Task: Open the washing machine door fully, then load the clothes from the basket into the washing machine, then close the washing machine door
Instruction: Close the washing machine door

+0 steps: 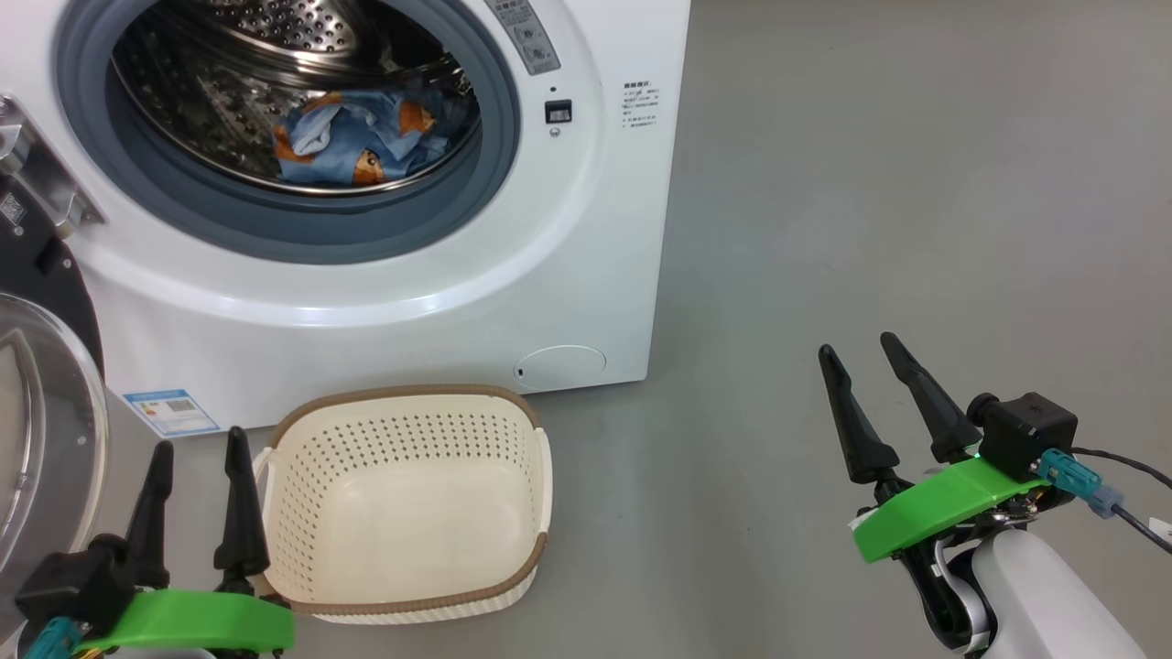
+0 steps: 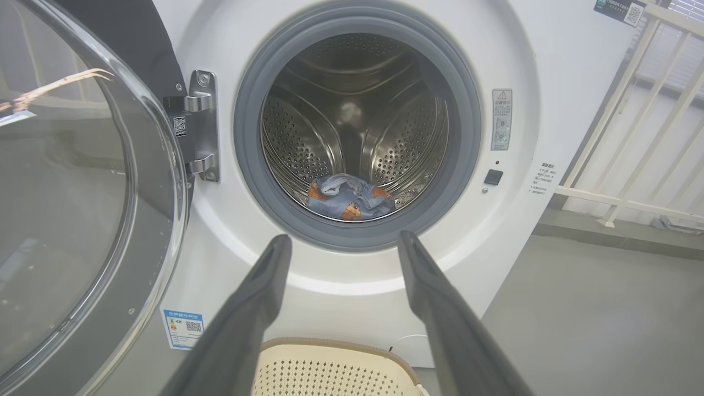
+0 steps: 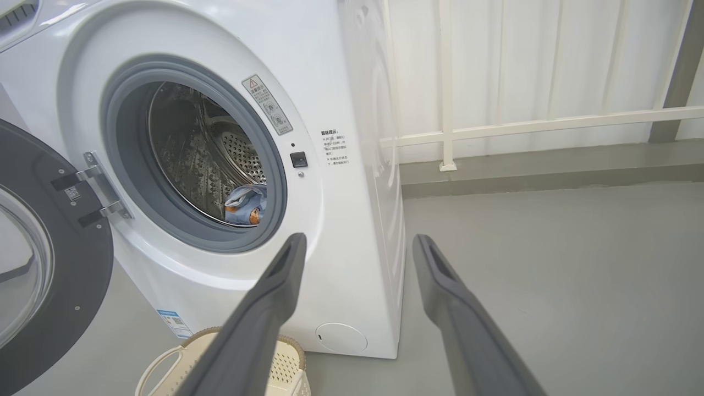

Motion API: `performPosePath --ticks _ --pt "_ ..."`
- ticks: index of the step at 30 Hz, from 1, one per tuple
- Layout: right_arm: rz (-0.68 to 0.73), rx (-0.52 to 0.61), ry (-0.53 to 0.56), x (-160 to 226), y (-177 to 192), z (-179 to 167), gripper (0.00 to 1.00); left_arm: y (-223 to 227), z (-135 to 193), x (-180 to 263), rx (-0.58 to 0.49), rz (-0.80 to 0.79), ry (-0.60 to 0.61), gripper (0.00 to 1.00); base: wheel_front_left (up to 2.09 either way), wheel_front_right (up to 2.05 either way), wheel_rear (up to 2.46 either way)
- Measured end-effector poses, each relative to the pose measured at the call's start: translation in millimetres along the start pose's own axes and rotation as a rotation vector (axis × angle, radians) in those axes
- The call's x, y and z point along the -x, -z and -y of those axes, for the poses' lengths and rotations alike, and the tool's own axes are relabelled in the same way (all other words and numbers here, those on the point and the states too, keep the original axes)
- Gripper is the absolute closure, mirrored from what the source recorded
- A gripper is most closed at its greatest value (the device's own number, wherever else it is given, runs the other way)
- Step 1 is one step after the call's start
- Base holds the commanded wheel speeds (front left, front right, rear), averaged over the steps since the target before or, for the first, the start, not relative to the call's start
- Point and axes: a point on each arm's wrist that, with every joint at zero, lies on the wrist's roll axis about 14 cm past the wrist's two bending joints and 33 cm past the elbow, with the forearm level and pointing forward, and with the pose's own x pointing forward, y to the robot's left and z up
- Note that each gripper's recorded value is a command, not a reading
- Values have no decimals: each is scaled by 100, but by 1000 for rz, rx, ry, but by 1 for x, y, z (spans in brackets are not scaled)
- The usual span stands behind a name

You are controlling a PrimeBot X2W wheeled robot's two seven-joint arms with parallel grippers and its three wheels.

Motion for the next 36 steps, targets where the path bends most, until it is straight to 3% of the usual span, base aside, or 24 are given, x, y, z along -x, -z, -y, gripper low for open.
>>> performPosePath --ticks 20,36 --pt "5 -1 -17 -2 -2 -6 0 -2 -6 5 -9 1 -17 0 0 0 0" --pt "-31 -19 -135 -19 13 -47 0 -14 -48 42 -37 24 -155 0 0 0 0"
